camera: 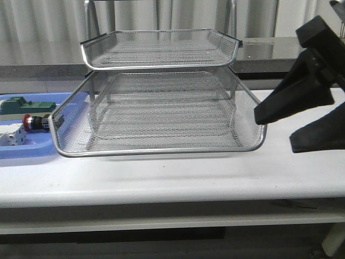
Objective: Place button on rack with both arms
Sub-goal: 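Release the tier and withdraw the right gripper upward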
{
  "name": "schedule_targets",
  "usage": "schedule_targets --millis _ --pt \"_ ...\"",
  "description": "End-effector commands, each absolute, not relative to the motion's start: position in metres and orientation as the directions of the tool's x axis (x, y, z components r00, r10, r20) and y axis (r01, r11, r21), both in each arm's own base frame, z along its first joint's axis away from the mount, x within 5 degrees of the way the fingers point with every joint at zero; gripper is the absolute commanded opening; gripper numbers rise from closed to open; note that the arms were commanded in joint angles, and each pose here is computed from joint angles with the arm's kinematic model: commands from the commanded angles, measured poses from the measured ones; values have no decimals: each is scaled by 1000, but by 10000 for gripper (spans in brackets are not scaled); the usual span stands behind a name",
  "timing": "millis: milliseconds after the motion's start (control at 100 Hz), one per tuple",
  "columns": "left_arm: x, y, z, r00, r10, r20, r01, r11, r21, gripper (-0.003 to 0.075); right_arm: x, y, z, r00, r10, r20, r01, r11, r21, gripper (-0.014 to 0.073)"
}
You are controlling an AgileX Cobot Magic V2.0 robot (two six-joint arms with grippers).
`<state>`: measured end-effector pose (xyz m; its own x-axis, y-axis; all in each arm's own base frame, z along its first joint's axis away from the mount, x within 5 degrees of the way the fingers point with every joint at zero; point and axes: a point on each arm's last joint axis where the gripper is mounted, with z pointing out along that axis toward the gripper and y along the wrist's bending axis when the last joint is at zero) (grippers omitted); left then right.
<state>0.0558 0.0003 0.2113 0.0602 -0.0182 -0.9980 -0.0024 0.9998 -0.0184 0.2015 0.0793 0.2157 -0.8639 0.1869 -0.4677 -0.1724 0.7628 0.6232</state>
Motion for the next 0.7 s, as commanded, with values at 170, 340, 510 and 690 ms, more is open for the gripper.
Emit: schedule_targets --millis 170,340,510,690 --pt "55 0 202 122 -27 -992 8 1000 -26 -21 177 66 261 -801 108 -589 -240 844 480 487" --pt "55 0 202 122 -27 -992 8 1000 -26 -21 162 52 291 -764 63 -643 -219 911 350 487" --pt "55 0 202 122 -27 -992 8 1000 -26 -21 146 39 313 -741 17 -672 -185 956 229 487" --pt "55 0 202 122 -27 -992 8 1000 -26 -21 124 27 326 -706 -34 -707 -169 978 122 487"
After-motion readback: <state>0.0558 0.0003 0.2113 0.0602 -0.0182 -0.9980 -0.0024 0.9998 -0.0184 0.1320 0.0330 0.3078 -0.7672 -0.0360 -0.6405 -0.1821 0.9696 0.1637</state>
